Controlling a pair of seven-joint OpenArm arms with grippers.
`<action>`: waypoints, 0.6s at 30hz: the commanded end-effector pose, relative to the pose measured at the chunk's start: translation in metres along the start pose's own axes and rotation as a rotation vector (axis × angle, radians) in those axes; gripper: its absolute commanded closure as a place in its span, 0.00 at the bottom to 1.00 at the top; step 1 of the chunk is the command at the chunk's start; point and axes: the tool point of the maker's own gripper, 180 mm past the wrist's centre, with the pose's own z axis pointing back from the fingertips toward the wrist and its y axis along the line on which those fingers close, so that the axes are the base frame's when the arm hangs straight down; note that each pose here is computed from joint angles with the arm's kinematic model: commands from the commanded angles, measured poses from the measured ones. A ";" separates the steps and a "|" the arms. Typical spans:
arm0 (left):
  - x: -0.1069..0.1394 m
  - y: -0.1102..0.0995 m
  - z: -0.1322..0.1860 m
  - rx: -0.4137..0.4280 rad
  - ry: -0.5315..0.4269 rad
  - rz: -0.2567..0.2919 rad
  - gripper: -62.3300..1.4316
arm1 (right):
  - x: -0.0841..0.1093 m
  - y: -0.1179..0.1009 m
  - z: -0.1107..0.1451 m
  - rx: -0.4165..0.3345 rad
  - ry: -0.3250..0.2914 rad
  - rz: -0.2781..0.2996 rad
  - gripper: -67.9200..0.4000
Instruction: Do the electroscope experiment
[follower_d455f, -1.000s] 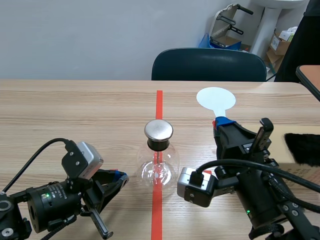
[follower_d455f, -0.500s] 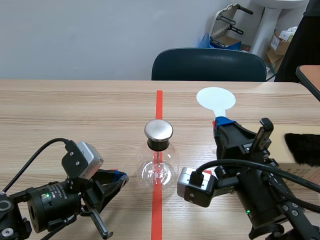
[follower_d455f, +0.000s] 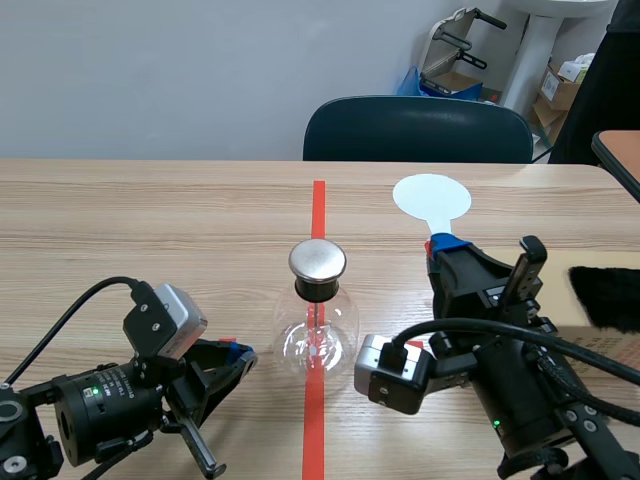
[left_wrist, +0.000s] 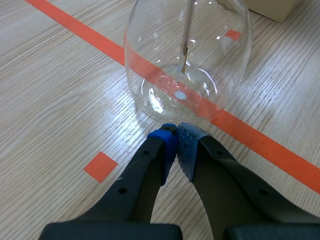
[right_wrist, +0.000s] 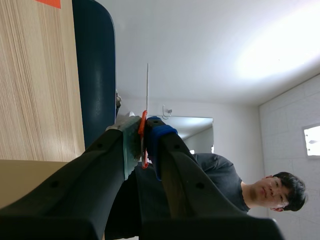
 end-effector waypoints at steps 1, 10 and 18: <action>0.008 0.001 -0.002 0.002 -0.028 0.001 0.93 | -0.001 -0.005 -0.002 -0.022 0.001 0.000 0.99; 0.008 0.001 -0.002 0.002 -0.029 0.001 0.93 | -0.001 -0.005 -0.002 -0.022 0.000 0.000 0.99; 0.008 0.001 -0.002 0.002 -0.030 0.000 0.93 | 0.027 -0.006 -0.001 -0.025 -0.158 0.005 0.99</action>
